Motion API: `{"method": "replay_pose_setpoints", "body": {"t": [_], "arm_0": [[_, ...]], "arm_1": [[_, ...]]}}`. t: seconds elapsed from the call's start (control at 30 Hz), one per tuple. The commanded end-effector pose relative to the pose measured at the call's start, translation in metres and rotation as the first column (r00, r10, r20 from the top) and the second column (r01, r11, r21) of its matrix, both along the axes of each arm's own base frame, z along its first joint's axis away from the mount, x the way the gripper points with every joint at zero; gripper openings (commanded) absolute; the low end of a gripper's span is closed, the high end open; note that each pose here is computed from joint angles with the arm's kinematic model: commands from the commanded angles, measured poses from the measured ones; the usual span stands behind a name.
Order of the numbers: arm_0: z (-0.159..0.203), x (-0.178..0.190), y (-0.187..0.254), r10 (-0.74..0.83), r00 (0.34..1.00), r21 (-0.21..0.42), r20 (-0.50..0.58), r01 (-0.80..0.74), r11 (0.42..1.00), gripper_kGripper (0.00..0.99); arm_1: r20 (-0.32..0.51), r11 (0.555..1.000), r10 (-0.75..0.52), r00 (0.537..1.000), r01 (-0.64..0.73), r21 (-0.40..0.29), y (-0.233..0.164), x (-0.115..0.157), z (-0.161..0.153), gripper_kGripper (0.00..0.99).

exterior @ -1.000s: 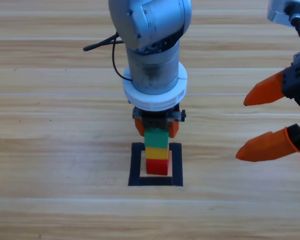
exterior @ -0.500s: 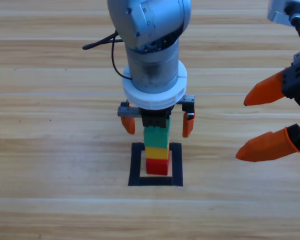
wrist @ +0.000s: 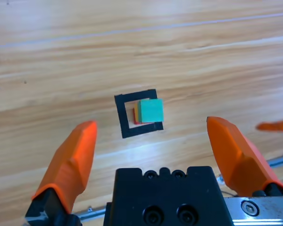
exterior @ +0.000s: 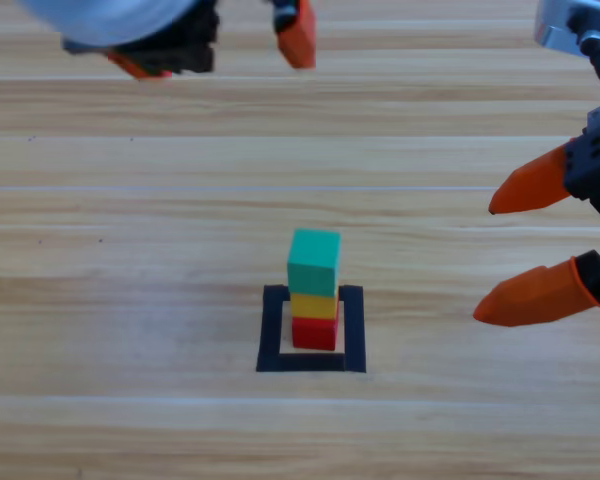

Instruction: Stack the blocks in the rectangular block: red at the bottom, yellow in the middle, green on top

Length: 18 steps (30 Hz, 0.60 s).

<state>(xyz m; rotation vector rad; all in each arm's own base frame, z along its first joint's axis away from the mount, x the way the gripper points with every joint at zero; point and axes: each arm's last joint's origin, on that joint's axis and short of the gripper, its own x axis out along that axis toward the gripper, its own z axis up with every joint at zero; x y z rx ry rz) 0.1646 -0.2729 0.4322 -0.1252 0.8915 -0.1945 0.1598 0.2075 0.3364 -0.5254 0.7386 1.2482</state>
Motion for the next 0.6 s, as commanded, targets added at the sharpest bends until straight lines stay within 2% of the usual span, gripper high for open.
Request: {"method": "replay_pose_setpoints", "body": {"t": [0.03, 0.1, 0.2, 0.27, 0.6], "arm_0": [[-0.066, -0.058, 0.045, -0.329, 0.931, -0.008, 0.156, 0.334, 0.942, 0.990], [-0.091, -0.070, 0.070, -0.429, 0.876, -0.010, 0.222, 0.442, 0.897, 0.990], [-0.110, -0.079, 0.083, -0.538, 0.803, 0.039, 0.255, 0.548, 0.836, 0.990], [-0.118, -0.083, 0.093, -0.560, 0.784, 0.061, 0.269, 0.566, 0.822, 0.990], [-0.121, -0.084, 0.099, -0.574, 0.768, 0.075, 0.285, 0.579, 0.812, 0.990]], "arm_1": [[-0.052, 0.998, -0.010, 0.999, 0.007, -0.058, 0.002, 0.009, -0.018, 0.980], [-0.058, 0.998, -0.010, 0.998, 0.006, -0.069, 0.005, 0.011, -0.021, 0.980], [-0.067, 0.997, -0.011, 0.998, 0.005, -0.079, 0.008, 0.014, -0.025, 0.980], [-0.068, 0.997, -0.011, 0.998, 0.005, -0.080, 0.009, 0.015, -0.025, 0.980], [-0.077, 0.996, -0.011, 0.997, 0.004, -0.090, 0.013, 0.019, -0.029, 0.980]]}}
